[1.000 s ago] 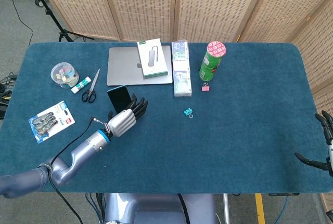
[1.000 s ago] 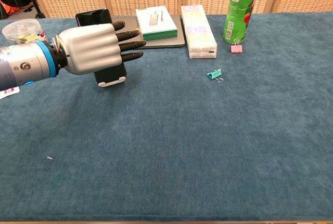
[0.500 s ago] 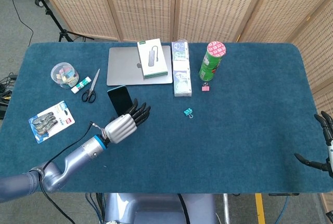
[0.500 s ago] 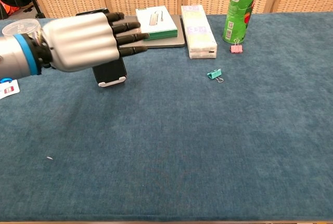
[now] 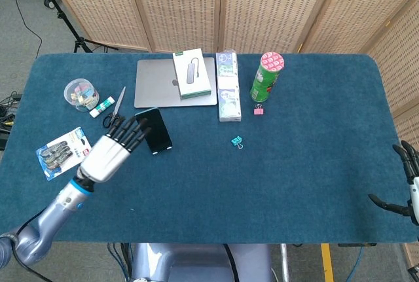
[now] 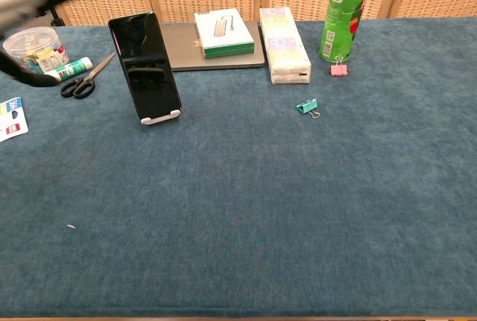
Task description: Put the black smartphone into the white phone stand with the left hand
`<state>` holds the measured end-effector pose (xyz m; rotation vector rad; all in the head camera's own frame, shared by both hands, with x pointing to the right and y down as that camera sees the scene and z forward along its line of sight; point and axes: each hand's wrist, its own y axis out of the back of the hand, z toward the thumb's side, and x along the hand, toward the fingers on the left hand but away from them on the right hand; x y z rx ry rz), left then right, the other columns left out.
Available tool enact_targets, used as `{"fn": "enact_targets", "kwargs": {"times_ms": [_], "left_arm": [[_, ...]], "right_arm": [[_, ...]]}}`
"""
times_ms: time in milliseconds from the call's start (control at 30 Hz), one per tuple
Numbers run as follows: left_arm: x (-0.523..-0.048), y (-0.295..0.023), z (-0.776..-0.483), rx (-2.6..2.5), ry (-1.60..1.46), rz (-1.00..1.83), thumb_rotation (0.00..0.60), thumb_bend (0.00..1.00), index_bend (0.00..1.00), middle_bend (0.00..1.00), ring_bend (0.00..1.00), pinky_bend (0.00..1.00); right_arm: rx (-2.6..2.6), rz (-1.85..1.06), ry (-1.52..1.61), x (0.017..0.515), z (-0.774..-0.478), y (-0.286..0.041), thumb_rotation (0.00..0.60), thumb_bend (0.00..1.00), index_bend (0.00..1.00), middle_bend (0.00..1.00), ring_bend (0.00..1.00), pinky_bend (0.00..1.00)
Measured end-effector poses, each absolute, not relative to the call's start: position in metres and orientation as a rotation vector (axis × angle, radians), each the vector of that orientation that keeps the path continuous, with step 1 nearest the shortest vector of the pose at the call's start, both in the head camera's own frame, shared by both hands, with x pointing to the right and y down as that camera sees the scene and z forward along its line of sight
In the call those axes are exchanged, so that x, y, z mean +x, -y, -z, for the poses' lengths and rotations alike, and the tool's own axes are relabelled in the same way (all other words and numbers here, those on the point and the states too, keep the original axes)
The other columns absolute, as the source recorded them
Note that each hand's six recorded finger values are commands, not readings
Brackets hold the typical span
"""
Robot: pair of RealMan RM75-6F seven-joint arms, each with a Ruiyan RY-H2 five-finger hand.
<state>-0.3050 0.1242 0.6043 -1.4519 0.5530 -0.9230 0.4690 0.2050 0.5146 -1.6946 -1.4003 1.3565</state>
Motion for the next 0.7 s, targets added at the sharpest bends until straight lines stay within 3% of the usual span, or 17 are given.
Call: {"fn": "enact_targets", "kwargs": {"times_ms": [200,367,700], "left_arm": [[-0.378,-0.147,-0.593,-1.49,-0.84,1.056,0.6,0.0,0.0,0.0,0.0,0.14],[-0.421,-0.175,-0.597,-1.566,-1.047,1.196,0.6,0.0,0.0,0.0,0.0,0.03],[-0.448,-0.206,-0.584,-1.532,-1.137,1.416,0.6,0.0,0.0,0.0,0.0,0.0]], "right_arm": [[-1.695,-1.355,1.372,0.463,-0.516,-0.207,0.6,0.0,0.0,0.0,0.0,0.0],[-1.677,-1.357,1.339,0.458,-0.518,-0.21,0.6,0.0,0.0,0.0,0.0,0.0],[-1.49,-1.335,1.274,0.458,-0.513,-0.208,0.6,0.0,0.0,0.0,0.0,0.0]]}}
